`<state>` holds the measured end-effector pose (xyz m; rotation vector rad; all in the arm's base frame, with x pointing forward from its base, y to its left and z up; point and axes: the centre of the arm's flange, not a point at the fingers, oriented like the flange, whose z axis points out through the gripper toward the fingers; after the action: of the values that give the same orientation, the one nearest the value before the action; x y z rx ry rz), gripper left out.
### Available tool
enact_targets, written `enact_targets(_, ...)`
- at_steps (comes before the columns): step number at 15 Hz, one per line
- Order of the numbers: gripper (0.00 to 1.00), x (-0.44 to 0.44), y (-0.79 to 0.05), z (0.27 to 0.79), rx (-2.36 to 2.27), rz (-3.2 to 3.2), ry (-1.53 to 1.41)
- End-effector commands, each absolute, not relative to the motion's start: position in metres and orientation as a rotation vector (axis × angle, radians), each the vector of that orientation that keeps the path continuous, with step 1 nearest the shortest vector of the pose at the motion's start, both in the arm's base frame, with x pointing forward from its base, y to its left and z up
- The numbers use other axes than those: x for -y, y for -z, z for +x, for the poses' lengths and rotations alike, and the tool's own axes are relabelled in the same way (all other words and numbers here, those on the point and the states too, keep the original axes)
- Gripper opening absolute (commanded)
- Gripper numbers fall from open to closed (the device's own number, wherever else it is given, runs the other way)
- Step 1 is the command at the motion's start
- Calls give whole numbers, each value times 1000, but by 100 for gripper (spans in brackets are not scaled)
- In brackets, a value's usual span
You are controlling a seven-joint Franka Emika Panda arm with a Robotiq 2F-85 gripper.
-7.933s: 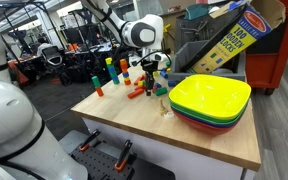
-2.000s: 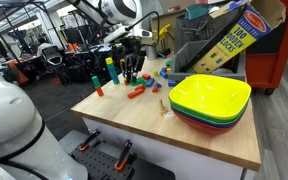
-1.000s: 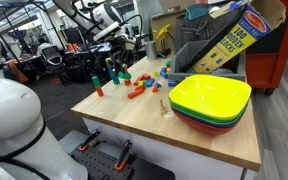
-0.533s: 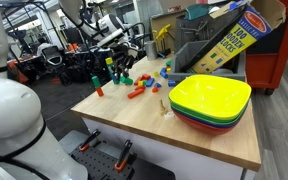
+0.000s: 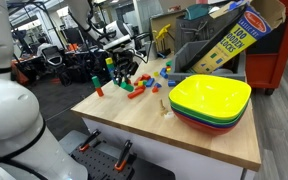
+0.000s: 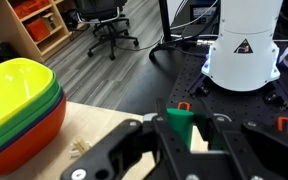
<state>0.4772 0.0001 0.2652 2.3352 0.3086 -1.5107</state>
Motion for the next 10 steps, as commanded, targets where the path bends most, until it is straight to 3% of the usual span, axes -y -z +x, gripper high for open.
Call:
enact_targets(1,8,21,-260,476,-307,2385,1659)
enact_targets(10,8,38,-241,467,-251,2421,1828)
